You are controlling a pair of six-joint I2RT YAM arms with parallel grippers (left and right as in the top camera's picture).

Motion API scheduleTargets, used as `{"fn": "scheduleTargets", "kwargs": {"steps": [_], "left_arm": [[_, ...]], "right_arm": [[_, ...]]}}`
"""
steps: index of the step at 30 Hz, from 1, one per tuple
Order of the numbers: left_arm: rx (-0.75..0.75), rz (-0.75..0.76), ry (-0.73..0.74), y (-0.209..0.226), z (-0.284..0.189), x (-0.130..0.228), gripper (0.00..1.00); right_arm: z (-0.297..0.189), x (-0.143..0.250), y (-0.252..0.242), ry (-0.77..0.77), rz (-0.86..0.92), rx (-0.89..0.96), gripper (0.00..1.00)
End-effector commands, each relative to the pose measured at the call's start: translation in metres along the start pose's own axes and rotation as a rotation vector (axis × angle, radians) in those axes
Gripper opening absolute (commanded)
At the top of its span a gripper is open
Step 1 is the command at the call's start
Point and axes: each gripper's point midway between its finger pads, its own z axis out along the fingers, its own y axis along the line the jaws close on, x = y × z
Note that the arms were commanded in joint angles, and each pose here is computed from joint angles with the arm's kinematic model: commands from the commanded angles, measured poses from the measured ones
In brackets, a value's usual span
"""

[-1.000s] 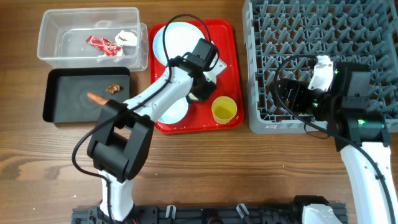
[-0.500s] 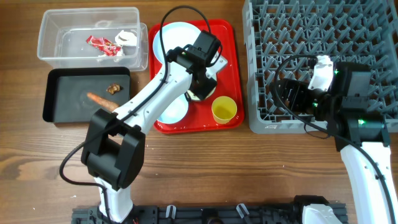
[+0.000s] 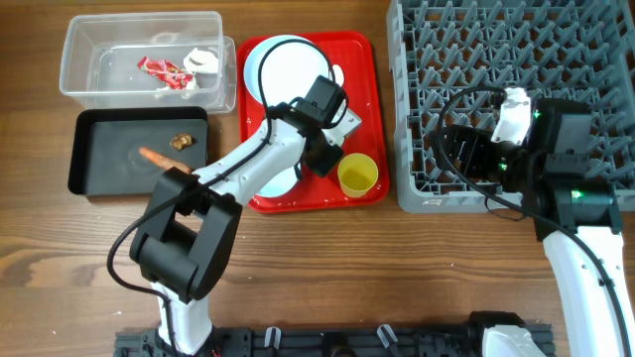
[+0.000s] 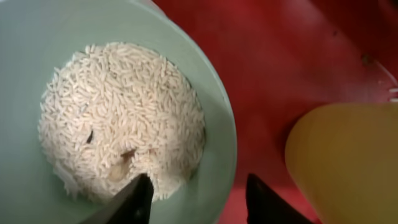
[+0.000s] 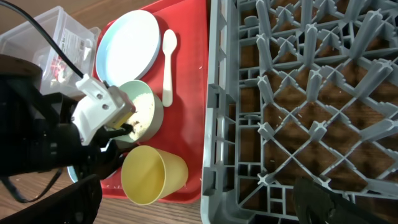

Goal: Sort waste into correct bins and load items into the dishwasher rack
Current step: 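Grasp the rim of the green rice bowl with the left gripper, then tip the green bowl over the black tray to pour out the rice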

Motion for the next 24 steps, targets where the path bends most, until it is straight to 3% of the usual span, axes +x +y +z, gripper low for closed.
{"fn": "scheduleTargets", "kwargs": {"steps": [1, 5, 7, 12, 16, 20, 24], "left_arm": [[0.024, 0.015, 0.01, -0.007, 0.015, 0.005, 0.36], [0.024, 0.014, 0.008, -0.006, 0.023, 0.005, 0.1], [0.02, 0.016, -0.009, -0.005, 0.023, 0.0, 0.04], [0.01, -0.028, -0.068, -0.005, 0.014, -0.017, 0.04], [-0.013, -0.133, -0.19, 0.011, -0.025, -0.057, 0.04], [-0.061, -0.428, -0.313, 0.056, -0.102, -0.083, 0.04], [0.006, -0.732, -0.32, 0.103, -0.155, -0.045, 0.04]], "right_arm": [[-0.001, -0.004, 0.007, -0.006, -0.027, -0.027, 1.0], [-0.001, -0.004, 0.007, -0.006, -0.027, -0.027, 1.0], [-0.001, -0.004, 0.007, -0.006, -0.028, -0.027, 1.0], [-0.001, -0.005, 0.008, -0.009, -0.029, -0.027, 1.0], [-0.001, -0.005, 0.008, -0.01, -0.029, -0.027, 1.0], [-0.001, -0.006, 0.008, -0.011, -0.03, -0.028, 1.0], [-0.001, -0.007, 0.008, -0.016, -0.031, -0.029, 1.0]]}}
